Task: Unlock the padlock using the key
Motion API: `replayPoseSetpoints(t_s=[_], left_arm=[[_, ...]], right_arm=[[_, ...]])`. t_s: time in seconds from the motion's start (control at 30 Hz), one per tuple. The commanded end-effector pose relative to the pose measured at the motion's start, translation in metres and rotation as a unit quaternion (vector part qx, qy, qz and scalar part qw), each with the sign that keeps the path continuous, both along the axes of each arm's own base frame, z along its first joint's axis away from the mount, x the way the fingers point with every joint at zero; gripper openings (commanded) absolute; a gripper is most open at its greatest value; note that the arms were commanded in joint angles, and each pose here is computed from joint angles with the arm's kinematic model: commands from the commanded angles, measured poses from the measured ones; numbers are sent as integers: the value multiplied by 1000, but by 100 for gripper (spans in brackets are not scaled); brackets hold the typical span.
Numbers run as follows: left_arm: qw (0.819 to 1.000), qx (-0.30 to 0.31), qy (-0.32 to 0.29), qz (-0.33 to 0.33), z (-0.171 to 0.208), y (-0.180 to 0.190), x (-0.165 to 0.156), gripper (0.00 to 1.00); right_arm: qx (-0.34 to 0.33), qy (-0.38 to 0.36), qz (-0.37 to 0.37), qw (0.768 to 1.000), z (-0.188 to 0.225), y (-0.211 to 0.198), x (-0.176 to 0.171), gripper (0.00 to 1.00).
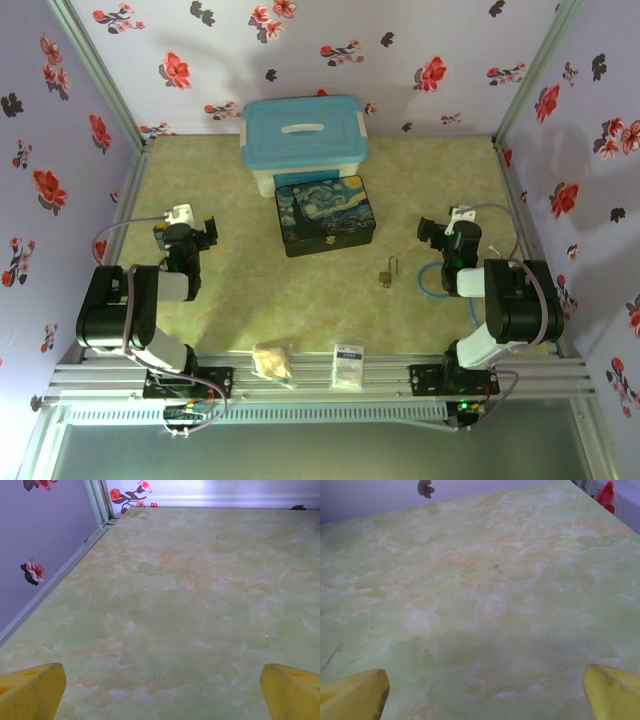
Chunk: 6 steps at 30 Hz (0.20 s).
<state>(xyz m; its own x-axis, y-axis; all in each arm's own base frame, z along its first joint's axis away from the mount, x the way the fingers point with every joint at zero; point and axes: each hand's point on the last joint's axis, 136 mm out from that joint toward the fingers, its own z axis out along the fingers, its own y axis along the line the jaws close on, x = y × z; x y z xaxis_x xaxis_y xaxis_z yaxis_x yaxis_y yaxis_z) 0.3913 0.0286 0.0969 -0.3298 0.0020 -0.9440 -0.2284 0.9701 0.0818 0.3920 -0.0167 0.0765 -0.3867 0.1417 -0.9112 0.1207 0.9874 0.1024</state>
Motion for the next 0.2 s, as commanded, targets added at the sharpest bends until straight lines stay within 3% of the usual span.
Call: replayPoseSetpoints(t_s=[0.0,0.17], left_arm=[[1000,2,-10,0,3,1,2,100],[1000,2,-10,0,2,1,1,100]], right_arm=[[-10,-14,-2,1000,9,-2,7,99],[-10,-16,-2,1000,9,-2,5,99]])
